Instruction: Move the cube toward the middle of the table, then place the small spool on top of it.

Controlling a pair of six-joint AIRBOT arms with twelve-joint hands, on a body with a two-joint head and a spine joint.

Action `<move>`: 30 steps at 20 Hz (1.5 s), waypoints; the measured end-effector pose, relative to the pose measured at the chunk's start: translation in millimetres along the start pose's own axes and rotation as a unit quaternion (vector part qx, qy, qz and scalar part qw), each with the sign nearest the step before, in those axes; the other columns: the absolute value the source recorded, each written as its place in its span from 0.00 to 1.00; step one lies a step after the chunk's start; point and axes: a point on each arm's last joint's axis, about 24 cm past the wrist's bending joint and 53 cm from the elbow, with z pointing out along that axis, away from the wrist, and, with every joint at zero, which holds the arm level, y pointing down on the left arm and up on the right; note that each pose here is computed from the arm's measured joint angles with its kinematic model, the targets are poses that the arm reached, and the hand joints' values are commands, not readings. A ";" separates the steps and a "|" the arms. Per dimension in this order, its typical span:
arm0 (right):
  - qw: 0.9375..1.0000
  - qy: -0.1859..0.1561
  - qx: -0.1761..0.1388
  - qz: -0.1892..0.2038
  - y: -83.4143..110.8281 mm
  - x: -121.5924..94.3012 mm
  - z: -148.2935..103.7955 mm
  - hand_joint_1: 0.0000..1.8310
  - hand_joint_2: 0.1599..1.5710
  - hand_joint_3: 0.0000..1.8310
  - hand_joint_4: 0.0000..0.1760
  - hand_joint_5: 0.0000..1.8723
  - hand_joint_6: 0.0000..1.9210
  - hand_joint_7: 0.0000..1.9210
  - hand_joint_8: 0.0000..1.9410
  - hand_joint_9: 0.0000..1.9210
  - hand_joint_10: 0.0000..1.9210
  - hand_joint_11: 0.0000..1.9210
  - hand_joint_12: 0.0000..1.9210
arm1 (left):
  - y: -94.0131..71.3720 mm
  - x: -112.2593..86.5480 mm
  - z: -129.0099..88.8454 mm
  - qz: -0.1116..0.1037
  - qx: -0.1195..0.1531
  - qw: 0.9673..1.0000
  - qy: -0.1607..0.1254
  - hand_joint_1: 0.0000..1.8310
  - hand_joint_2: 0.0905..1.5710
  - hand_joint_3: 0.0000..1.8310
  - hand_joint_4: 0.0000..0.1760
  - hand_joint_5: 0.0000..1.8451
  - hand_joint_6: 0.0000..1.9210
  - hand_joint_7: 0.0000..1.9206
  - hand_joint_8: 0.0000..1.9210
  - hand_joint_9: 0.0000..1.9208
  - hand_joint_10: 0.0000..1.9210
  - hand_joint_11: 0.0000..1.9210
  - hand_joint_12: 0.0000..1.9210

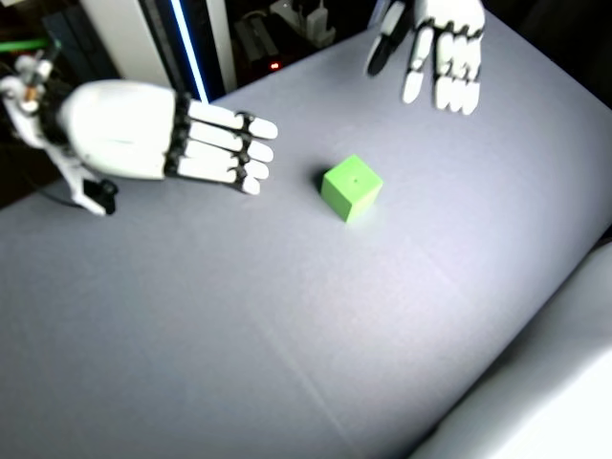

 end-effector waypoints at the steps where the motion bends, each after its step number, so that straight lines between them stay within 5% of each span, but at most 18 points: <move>1: 1.000 0.013 0.001 -0.003 -0.1 6.9 3.0 0.51 0.59 0.00 0.00 0.16 0.00 0.24 0.00 0.33 0.02 0.14 0.60 | -2.5 -3.4 -3.2 -0.001 0.003 1.000 -0.007 0.42 0.60 0.00 0.86 0.04 0.00 0.02 0.00 0.01 0.00 0.00 0.06; 6: 0.998 0.054 0.020 -0.021 -12.7 26.8 14.5 0.56 0.56 0.00 0.00 0.19 0.00 0.23 0.00 0.31 0.00 0.14 0.56 | -11.6 -1.4 -6.8 -0.001 0.019 1.000 -0.010 0.42 0.60 0.00 0.91 0.06 0.00 0.02 0.00 0.01 0.00 0.00 0.11; 9: 0.996 0.076 0.021 -0.030 -17.3 40.5 28.1 0.56 0.57 0.00 0.00 0.20 0.00 0.24 0.00 0.33 0.00 0.17 0.56 | -8.7 -4.0 -7.5 -0.004 0.014 1.000 -0.016 0.39 0.60 0.00 0.80 0.05 0.00 0.03 0.00 0.02 0.00 0.00 0.10; 10: 0.996 0.081 0.022 -0.029 -18.3 45.5 31.4 0.56 0.56 0.00 0.00 0.21 0.00 0.24 0.00 0.34 0.01 0.18 0.56 | -9.3 -1.0 -7.3 -0.009 0.014 1.000 -0.015 0.38 0.60 0.00 0.87 0.04 0.00 0.02 0.00 0.01 0.00 0.00 0.10; 16: 0.996 0.081 0.028 -0.034 -24.6 44.2 38.7 0.56 0.59 0.00 0.00 0.27 0.01 0.29 0.01 0.41 0.04 0.21 0.63 | -11.7 7.4 -7.6 -0.014 0.016 1.000 -0.006 0.40 0.60 0.00 0.82 0.05 0.00 0.03 0.00 0.03 0.00 0.00 0.14; 18: 0.995 0.086 0.026 -0.034 -23.0 48.8 42.6 0.56 0.60 0.00 0.00 0.35 0.00 0.35 0.01 0.40 0.25 0.28 0.66 | -10.8 6.2 -7.6 -0.015 0.014 1.000 -0.009 0.39 0.60 0.00 0.84 0.05 0.00 0.03 0.00 0.02 0.00 0.00 0.13; 19: 0.996 0.083 0.023 -0.032 -21.1 48.3 45.4 0.58 0.61 0.00 0.00 0.41 0.01 0.42 0.04 0.37 0.52 0.37 0.71 | -10.7 6.3 -7.6 -0.015 0.014 1.000 -0.009 0.41 0.60 0.00 0.88 0.06 0.00 0.04 0.00 0.03 0.00 0.00 0.13; 20: 0.996 0.081 0.020 -0.033 -19.8 46.9 46.8 0.58 0.61 0.00 0.00 0.41 0.01 0.42 0.04 0.37 0.52 0.37 0.71 | -11.2 6.7 -7.5 -0.015 0.015 1.000 -0.008 0.41 0.60 0.00 0.88 0.06 0.00 0.04 0.00 0.03 0.00 0.00 0.13; 21: 0.996 0.080 0.020 -0.034 -20.5 45.8 47.8 0.59 0.61 0.00 0.00 0.44 0.01 0.46 0.07 0.37 0.65 0.41 0.76 | -11.2 7.3 -7.4 -0.016 0.015 1.000 -0.008 0.40 0.60 0.00 0.86 0.06 0.00 0.03 0.00 0.03 0.00 0.00 0.14; 23: 0.996 0.077 0.021 -0.034 -21.0 43.9 49.3 0.61 0.62 0.00 0.00 0.48 0.01 0.35 0.47 0.38 0.79 0.43 0.85 | -11.0 7.6 -7.3 -0.016 0.015 1.000 -0.007 0.41 0.60 0.00 0.83 0.07 0.00 0.04 0.00 0.04 0.00 0.00 0.16; 24: 0.996 0.077 0.021 -0.034 -21.3 43.9 49.6 0.62 0.65 0.00 0.00 0.53 0.37 0.35 0.60 0.43 0.82 0.47 0.88 | -10.7 7.3 -7.3 -0.016 0.014 1.000 -0.008 0.42 0.60 0.00 0.81 0.06 0.00 0.04 0.00 0.03 0.00 0.00 0.15; 25: 0.996 0.076 0.021 -0.034 -21.7 43.5 49.7 0.63 0.67 0.00 0.00 0.52 0.48 0.38 0.64 0.46 0.81 0.49 0.89 | -10.7 7.5 -7.3 -0.016 0.014 1.000 -0.008 0.41 0.60 0.00 0.83 0.06 0.00 0.04 0.00 0.03 0.00 0.00 0.15; 26: 0.996 0.077 0.021 -0.034 -21.5 43.9 49.9 0.62 0.68 0.00 0.00 0.51 0.52 0.40 0.66 0.48 0.81 0.50 0.90 | -10.9 7.6 -7.3 -0.017 0.015 1.000 -0.008 0.41 0.61 0.00 0.85 0.06 0.00 0.04 0.00 0.03 0.00 0.00 0.15; 27: 0.996 0.076 0.022 -0.034 -22.2 43.2 49.9 0.63 0.67 0.00 0.00 0.53 0.49 0.48 0.59 0.56 0.70 0.56 0.84 | -10.3 8.1 -7.2 -0.017 0.013 1.000 -0.007 0.42 0.61 0.00 0.89 0.07 0.00 0.04 0.00 0.03 0.00 0.00 0.13; 30: 0.997 0.062 0.033 -0.024 -29.8 35.5 50.5 0.63 0.67 0.00 0.00 0.53 0.50 0.52 0.48 0.58 0.62 0.56 0.81 | -9.3 8.1 -7.2 -0.018 0.011 1.000 -0.007 0.42 0.62 0.00 0.85 0.07 0.00 0.04 0.00 0.04 0.00 0.00 0.14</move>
